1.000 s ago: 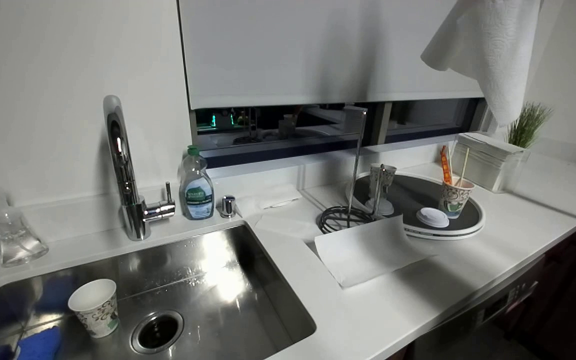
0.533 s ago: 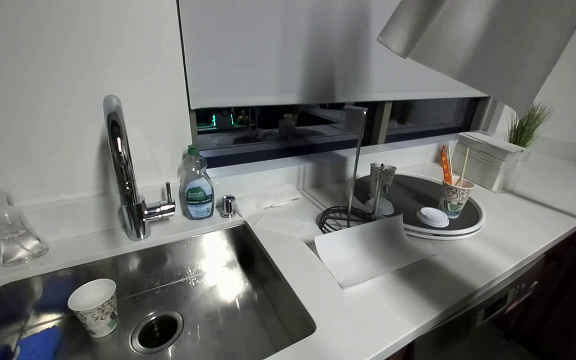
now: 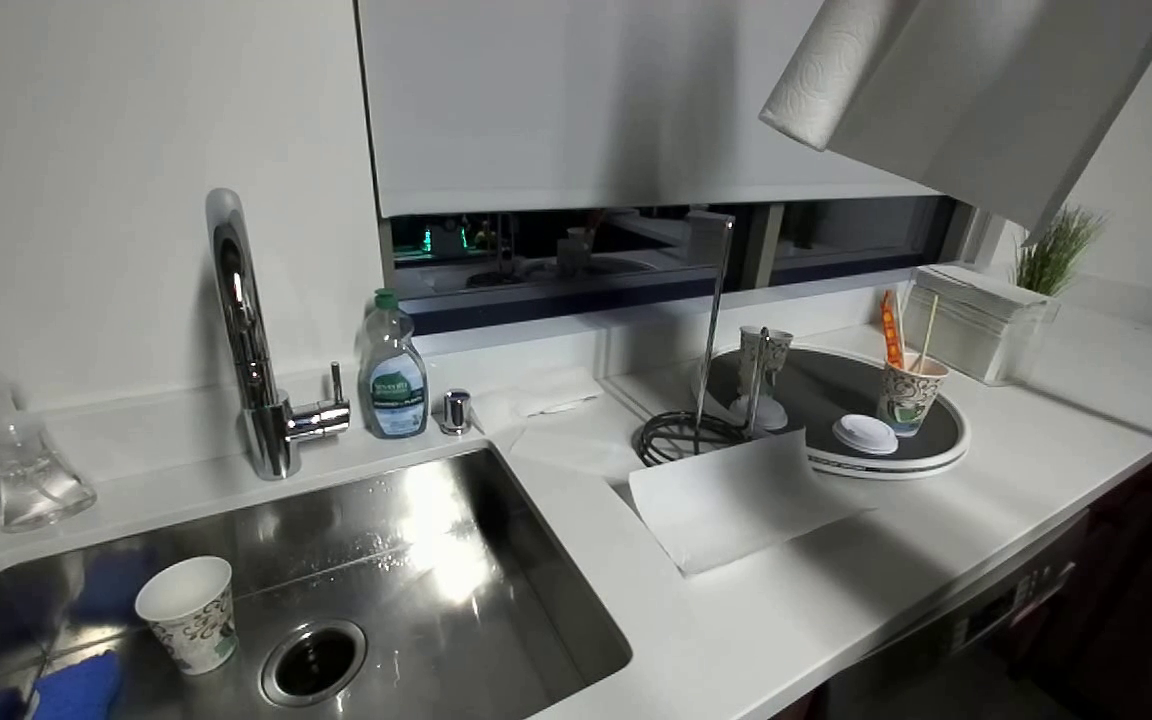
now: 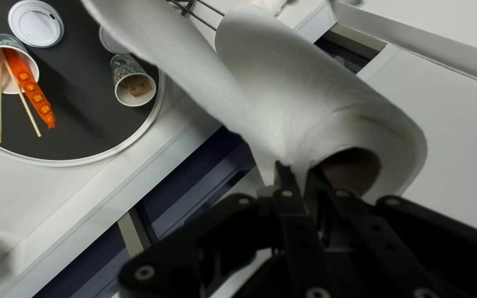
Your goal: Put the paper towel roll on the silver stand.
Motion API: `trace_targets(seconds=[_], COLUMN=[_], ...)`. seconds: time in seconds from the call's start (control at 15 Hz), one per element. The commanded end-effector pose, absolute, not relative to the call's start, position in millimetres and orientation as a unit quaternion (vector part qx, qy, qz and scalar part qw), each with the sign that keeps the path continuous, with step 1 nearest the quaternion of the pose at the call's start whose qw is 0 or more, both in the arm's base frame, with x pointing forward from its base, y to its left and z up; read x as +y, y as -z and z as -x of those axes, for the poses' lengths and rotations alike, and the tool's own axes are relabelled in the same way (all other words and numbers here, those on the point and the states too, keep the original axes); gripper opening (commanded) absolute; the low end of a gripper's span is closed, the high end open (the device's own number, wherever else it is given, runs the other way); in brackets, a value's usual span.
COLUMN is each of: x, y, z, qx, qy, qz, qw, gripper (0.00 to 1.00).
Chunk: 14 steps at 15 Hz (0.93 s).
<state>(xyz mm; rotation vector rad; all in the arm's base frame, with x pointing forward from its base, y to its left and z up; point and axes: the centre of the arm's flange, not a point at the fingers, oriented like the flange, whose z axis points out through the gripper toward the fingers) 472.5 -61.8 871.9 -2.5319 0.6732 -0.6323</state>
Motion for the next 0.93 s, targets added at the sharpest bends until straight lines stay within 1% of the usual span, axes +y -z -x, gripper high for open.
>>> trace_targets(seconds=[0.0,0.2,0.4,0.6,0.67,0.73,0.87], x=[-33,-14,1,9,9,7,9], y=[-860,-852,-842,-835,-836,-835,-835], z=[-493,-501,-505,-506,-508,-509,-509], qx=[0.212,0.196,0.185,0.177,0.18,0.186,0.185], qy=[0.221,0.205,0.198,0.198,0.212,0.204,0.205], qz=[0.933,0.949,0.957,0.959,0.954,0.955,0.955], qw=[0.188,0.136,0.106,0.095,0.109,0.11,0.11], gripper=[0.03,0.03,0.03,0.03,0.03,0.11,0.11])
